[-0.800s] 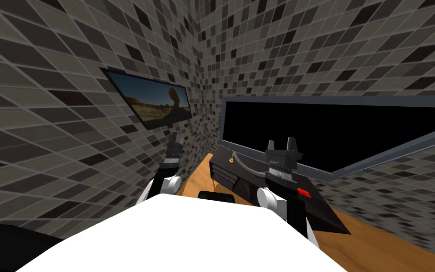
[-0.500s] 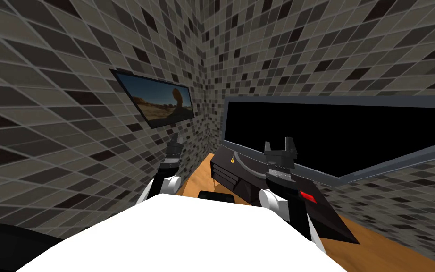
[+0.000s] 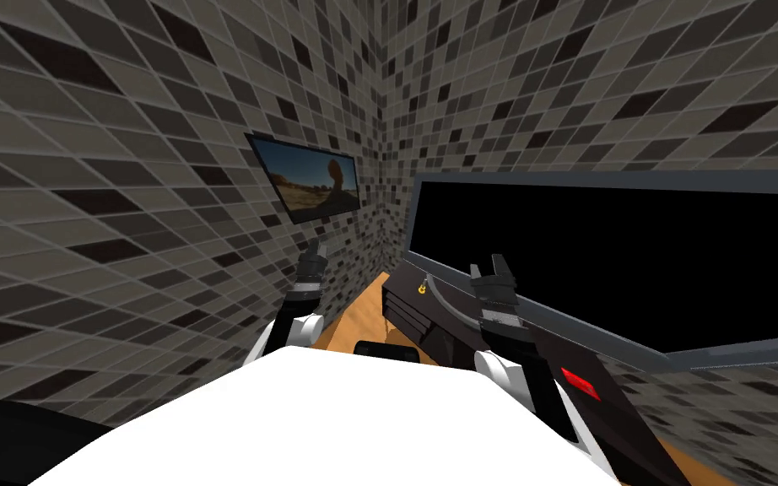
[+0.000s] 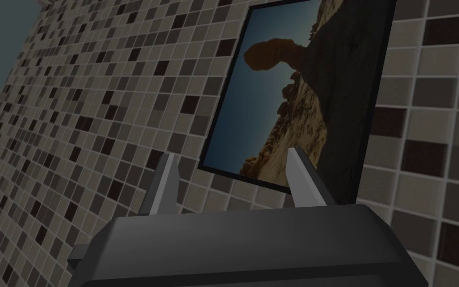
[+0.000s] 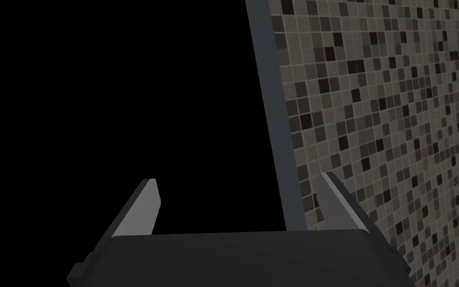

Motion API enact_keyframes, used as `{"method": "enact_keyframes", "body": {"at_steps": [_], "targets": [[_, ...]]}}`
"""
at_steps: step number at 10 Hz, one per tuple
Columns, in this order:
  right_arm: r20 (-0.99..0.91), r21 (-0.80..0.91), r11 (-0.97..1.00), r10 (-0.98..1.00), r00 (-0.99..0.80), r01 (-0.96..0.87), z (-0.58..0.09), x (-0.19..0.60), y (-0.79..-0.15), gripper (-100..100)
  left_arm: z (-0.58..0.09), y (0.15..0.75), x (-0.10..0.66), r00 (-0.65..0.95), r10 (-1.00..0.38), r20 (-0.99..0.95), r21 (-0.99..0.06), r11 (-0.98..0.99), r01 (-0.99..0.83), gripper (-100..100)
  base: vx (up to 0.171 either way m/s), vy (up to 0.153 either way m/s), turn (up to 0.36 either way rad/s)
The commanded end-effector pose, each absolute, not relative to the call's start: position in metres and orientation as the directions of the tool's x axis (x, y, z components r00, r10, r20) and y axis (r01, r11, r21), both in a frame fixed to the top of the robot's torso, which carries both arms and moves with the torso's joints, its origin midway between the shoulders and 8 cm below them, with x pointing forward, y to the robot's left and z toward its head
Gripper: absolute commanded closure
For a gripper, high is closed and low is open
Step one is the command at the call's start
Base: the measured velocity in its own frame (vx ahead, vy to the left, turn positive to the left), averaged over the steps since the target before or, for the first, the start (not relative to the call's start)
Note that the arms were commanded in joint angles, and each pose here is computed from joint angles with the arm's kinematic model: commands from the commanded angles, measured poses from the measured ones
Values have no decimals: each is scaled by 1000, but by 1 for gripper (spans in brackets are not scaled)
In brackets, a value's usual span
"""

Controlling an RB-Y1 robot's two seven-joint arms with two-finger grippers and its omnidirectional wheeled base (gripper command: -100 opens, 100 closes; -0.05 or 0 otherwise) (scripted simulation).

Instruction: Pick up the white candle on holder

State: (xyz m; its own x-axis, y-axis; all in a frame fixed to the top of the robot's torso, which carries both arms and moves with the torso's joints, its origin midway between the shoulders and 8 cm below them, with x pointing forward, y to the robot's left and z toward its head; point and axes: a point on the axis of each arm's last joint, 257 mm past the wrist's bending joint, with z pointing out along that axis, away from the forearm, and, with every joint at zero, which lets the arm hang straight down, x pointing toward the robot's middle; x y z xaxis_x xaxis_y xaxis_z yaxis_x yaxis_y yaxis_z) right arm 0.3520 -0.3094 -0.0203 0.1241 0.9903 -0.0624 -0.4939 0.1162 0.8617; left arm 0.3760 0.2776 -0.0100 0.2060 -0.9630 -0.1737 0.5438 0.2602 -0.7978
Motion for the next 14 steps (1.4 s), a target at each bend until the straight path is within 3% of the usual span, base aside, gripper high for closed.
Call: {"method": "enact_keyframes", "body": {"at_steps": [1,8,14], "targets": [[-122,894,170,983,139,-416,-46,355,-317,-100,-10,278,376,206,-963,-174,-798,260,544,0,-39,-62,339],[-321,933,339,936,147,-119,-136,351,-355,-100,-10,278,376,206,-963,-174,-798,261,544,0,-30,-44,269],[-501,851,480,864,54,215,-240,313,-402,-100,-10,278,376,206,-963,-174,-798,260,544,0,-33,-40,354]]}}
